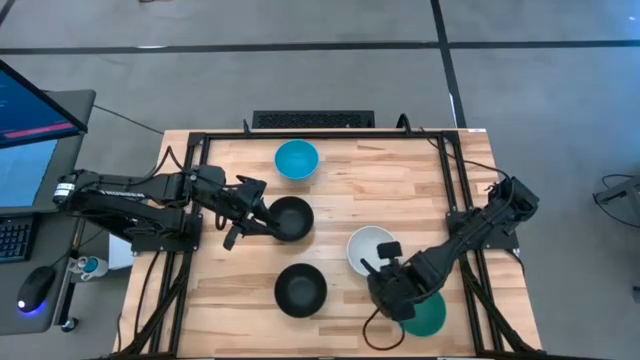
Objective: Nest bowls inside each other
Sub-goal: Stack the blue bowl on top of the white bowl
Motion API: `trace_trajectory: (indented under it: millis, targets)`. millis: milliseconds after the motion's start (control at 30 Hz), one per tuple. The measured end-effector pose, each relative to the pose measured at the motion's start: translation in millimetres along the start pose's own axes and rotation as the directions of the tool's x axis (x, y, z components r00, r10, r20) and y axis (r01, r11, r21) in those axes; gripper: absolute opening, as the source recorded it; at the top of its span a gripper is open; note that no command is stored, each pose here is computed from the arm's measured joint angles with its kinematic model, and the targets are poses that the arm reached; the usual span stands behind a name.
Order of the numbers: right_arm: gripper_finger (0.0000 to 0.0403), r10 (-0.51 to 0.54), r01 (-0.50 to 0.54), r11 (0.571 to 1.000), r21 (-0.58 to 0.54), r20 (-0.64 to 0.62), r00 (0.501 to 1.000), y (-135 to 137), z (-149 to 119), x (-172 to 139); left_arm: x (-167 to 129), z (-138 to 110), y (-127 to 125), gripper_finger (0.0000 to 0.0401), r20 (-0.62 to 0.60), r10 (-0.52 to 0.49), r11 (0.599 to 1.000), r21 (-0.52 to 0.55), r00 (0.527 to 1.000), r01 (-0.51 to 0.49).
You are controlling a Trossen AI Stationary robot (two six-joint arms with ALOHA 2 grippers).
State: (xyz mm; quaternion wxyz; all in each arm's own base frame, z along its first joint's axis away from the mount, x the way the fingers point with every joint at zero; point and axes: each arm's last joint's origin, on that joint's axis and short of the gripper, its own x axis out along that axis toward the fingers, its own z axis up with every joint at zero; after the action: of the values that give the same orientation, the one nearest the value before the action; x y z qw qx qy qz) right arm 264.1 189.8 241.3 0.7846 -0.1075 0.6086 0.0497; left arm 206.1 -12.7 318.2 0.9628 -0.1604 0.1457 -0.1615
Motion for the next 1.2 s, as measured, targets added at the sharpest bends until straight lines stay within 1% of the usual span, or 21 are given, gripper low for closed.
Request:
trace_trajectory:
  millis: [100,167,233,367,533,600,667,867,1067,1133,1200]
  targets:
    - [0.0067,0.001,-0.005,0.999,0.036,0.121,0.993,-12,18,-1,0,0,0,0.0115,0.0,0.0,1.0,-0.016,1.0,0.0]
    - [0.0067,-0.008,-0.011,0.995,0.1,0.191,0.982,-28,33,-4,0,0,0,0.0115,0.0,0.0,0.999,-0.032,1.0,0.0]
    - [0.0067,-0.021,-0.01,0.991,0.13,0.234,0.972,-45,44,-8,0,0,0,0.0115,0.0,0.0,0.999,-0.044,1.0,0.0]
    - [0.0067,-0.06,0.031,0.995,0.099,0.301,0.952,-82,62,-17,0,0,0,0.0115,0.0,0.0,0.998,-0.061,1.0,0.0]
    - [0.0067,-0.082,0.073,0.997,0.036,0.363,0.928,-123,73,-16,0,0,0,0.0115,0.006,0.016,0.998,-0.061,1.0,-0.016]
    - [0.0067,-0.115,0.114,0.993,0.026,0.372,0.921,-142,75,-15,0,1,1,0.0115,0.012,0.031,0.998,-0.059,0.999,-0.03]
    - [0.0067,-0.168,0.166,0.985,0.039,0.38,0.909,-161,76,-14,0,1,1,0.0115,0.024,0.046,0.997,-0.056,0.999,-0.045]
    - [0.0067,-0.274,0.221,0.96,0.17,0.423,0.864,-210,76,-15,0,4,1,0.0115,0.056,0.051,0.998,-0.046,0.997,-0.048]
    - [0.0067,-0.359,0.314,0.933,0.176,0.396,0.845,-259,65,-15,0,7,1,0.0115,0.095,0.09,0.996,-0.033,0.991,-0.087]
    - [0.0067,-0.392,0.33,0.919,0.218,0.389,0.834,-276,60,-15,-1,8,2,0.0115,0.109,0.112,0.993,-0.034,0.988,-0.109]
    - [0.0067,-0.416,0.316,0.899,0.304,0.366,0.832,-292,52,-15,-1,8,3,0.0115,0.117,0.14,0.99,-0.037,0.983,-0.137]
